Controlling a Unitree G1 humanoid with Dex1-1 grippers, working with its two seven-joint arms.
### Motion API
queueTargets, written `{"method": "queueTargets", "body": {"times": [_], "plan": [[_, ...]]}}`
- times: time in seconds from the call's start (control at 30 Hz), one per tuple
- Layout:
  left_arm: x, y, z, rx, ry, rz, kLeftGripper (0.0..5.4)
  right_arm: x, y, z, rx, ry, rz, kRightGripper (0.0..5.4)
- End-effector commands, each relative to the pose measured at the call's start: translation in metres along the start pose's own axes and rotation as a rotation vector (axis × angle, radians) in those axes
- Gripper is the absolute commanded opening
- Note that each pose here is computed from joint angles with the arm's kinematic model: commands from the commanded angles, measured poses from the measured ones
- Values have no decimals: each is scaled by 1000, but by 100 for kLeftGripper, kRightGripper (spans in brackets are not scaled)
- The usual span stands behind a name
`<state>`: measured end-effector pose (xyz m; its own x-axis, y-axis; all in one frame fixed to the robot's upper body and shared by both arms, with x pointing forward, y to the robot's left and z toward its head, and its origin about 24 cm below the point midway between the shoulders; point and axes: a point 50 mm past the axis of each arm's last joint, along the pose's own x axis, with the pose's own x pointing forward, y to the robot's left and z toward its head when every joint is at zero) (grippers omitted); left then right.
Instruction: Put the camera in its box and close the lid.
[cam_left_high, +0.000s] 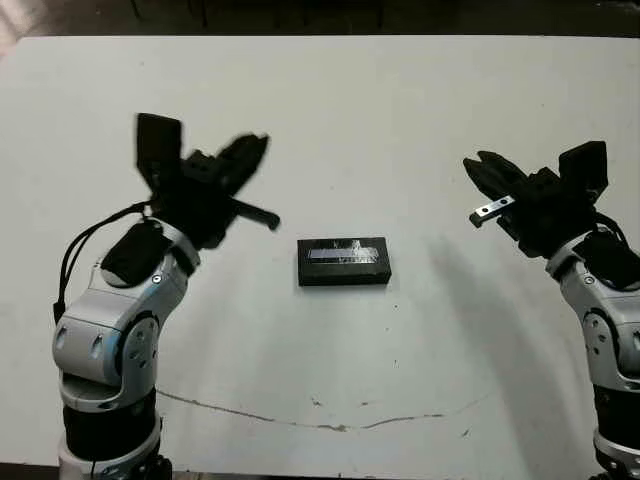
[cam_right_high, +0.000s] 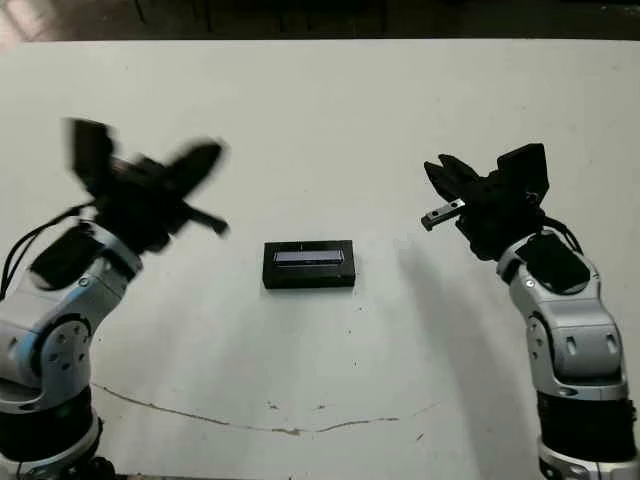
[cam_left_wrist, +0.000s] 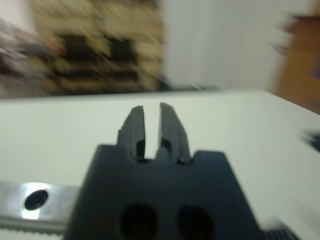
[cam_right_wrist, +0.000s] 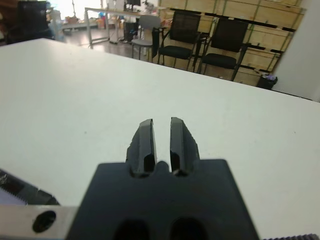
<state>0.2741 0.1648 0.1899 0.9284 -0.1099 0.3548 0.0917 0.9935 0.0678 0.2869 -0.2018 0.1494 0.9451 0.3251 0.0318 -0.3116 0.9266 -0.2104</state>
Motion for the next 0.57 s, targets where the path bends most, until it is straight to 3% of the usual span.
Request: {"method": "queueTargets", "body": {"times": [0.03, 0.13, 0.27, 0.47, 0.57], "plan": [[-10, 22, -22, 172, -30, 76, 2, 4, 4, -8, -31, -11, -39, 0], [-23, 34, -36, 294, -66, 86, 2, 5, 7, -11, -106, -69, -66, 0], [-39, 46, -57, 291, -44, 172, 2, 3, 11, -18, -137, -116, -100, 0], [-37, 53, -51, 247, -51, 278, 2, 2, 10, -10, -147, -240, -174, 0], [-34, 52, -48, 224, -42, 286, 2, 2, 10, -7, -130, -257, -170, 0]]}}
